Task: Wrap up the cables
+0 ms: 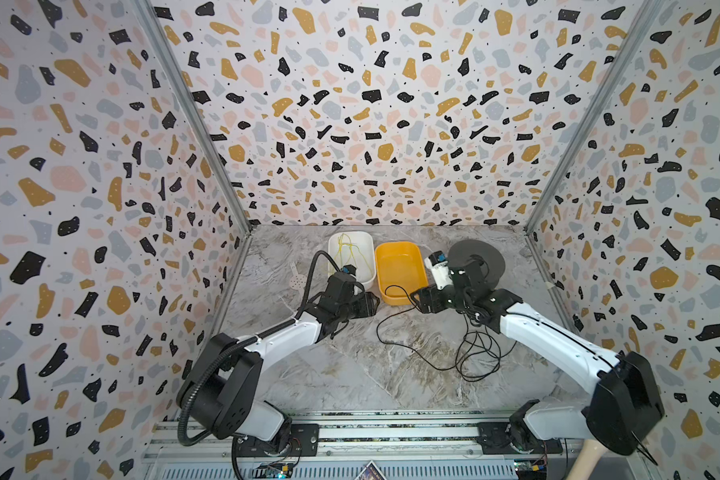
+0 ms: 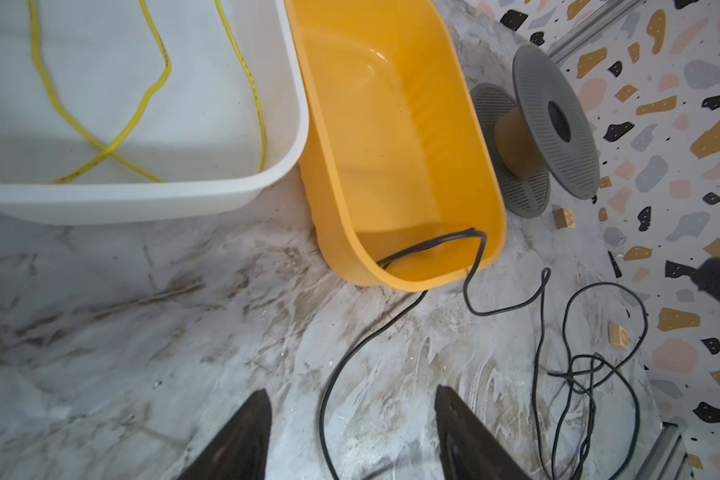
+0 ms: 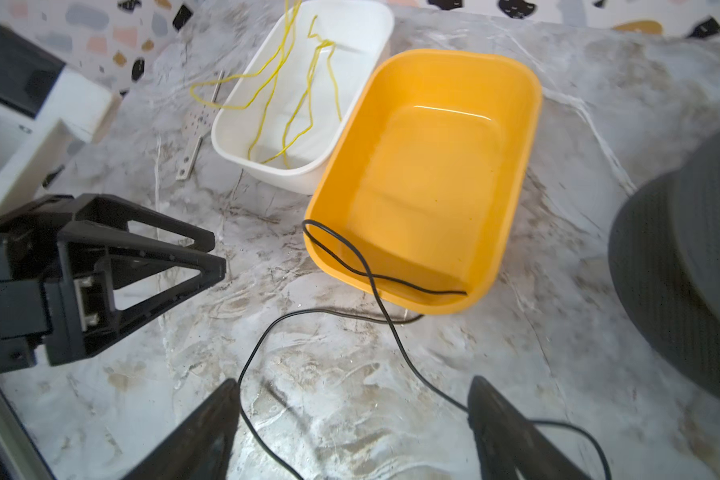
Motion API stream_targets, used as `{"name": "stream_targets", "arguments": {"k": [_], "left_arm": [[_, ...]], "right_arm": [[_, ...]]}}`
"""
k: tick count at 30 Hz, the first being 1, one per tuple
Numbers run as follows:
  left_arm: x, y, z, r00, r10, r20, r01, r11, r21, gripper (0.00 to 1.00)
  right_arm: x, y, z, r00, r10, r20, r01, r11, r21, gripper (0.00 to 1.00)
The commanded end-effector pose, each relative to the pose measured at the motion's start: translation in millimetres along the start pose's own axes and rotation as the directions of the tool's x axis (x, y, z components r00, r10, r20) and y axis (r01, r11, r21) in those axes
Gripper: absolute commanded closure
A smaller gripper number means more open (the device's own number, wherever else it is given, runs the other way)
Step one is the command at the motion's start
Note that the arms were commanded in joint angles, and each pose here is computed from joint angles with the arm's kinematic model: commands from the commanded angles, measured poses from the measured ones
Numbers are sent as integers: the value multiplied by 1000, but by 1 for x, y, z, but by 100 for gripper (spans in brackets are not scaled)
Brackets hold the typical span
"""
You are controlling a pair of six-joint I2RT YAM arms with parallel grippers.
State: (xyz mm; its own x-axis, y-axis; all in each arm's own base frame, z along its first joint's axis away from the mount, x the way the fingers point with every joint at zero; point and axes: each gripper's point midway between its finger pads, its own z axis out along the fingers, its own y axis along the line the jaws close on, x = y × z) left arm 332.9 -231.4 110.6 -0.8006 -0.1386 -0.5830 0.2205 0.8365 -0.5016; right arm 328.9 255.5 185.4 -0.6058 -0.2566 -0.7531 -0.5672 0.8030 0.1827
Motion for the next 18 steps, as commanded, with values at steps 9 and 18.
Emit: {"name": "stream_targets", "arguments": {"k": [9,18], "left_arm": [[44,20,-3,993,21,-117,-25,999,-34,37],[77,-2,8,977,-79,-196,99,990,96,37]], "right_arm": [[-36,-3,67,971,-237,5,237,971,28,32],[-31,1,102,958,-283,-51,285,958,21,45]]}}
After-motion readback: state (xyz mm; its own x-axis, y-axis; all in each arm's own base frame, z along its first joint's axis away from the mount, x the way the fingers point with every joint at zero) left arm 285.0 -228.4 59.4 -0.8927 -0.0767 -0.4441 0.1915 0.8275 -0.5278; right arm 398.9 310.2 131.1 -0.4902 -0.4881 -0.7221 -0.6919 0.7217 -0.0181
